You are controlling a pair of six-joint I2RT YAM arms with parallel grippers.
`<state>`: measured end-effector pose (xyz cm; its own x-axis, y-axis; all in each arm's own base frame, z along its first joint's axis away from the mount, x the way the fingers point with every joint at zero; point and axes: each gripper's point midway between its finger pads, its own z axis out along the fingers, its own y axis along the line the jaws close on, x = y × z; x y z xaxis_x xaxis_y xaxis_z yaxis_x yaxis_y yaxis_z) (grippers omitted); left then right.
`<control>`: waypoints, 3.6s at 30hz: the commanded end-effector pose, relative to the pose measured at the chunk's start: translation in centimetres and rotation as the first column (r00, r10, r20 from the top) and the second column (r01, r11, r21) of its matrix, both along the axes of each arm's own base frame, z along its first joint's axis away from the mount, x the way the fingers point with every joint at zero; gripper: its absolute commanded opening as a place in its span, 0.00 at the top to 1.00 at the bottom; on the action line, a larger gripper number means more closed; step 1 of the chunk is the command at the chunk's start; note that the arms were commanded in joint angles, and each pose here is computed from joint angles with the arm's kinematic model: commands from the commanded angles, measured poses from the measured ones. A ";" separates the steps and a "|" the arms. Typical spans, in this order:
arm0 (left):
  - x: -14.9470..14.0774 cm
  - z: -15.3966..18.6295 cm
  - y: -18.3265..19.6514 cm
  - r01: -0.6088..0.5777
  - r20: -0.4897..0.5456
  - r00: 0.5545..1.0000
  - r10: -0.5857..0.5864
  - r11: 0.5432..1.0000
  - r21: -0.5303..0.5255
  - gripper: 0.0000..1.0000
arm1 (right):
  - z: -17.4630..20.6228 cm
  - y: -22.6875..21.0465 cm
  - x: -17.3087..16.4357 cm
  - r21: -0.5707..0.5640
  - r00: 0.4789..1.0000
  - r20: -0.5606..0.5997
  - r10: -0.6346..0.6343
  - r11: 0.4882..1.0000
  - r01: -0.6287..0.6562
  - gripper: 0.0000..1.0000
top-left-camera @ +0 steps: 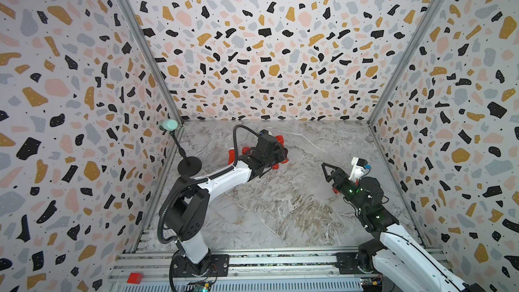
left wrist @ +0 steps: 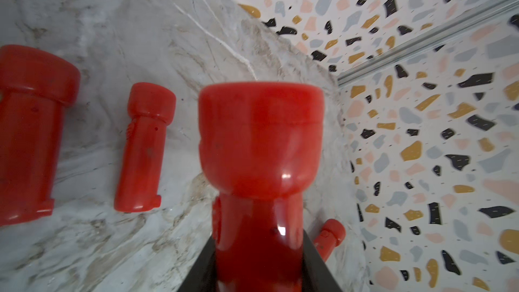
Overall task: Close the plug at the bottom of the flashlight
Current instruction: Close the plug of the flashlight, then place the flashlight at the center of the board.
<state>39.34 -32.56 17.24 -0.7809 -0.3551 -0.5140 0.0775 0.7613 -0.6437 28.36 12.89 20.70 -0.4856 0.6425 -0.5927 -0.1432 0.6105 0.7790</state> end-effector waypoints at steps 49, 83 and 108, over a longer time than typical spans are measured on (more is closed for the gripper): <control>6.2 -13.1 -5.2 0.171 -0.169 0.981 -0.093 0.826 0.537 1.00 | -5.3 -0.7 -2.2 -0.277 0.968 -0.226 0.109 0.946 -0.171 0.03; 6.1 -15.2 -4.6 0.188 -0.221 0.972 -0.080 0.829 0.526 0.69 | -5.8 -0.4 -2.2 -0.249 0.962 -0.247 0.119 0.951 -0.181 0.03; 7.2 -10.2 -5.4 0.154 -0.141 0.986 -0.094 0.841 0.519 0.42 | -5.9 -0.3 -2.0 -0.234 0.957 -0.268 0.110 0.956 -0.175 0.03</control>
<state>46.35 -37.54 5.07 -0.8755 0.0348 -0.4819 0.1278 0.9785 -0.1617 26.03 12.61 14.21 -0.7242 0.3916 -0.5676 -0.0627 0.7823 0.6197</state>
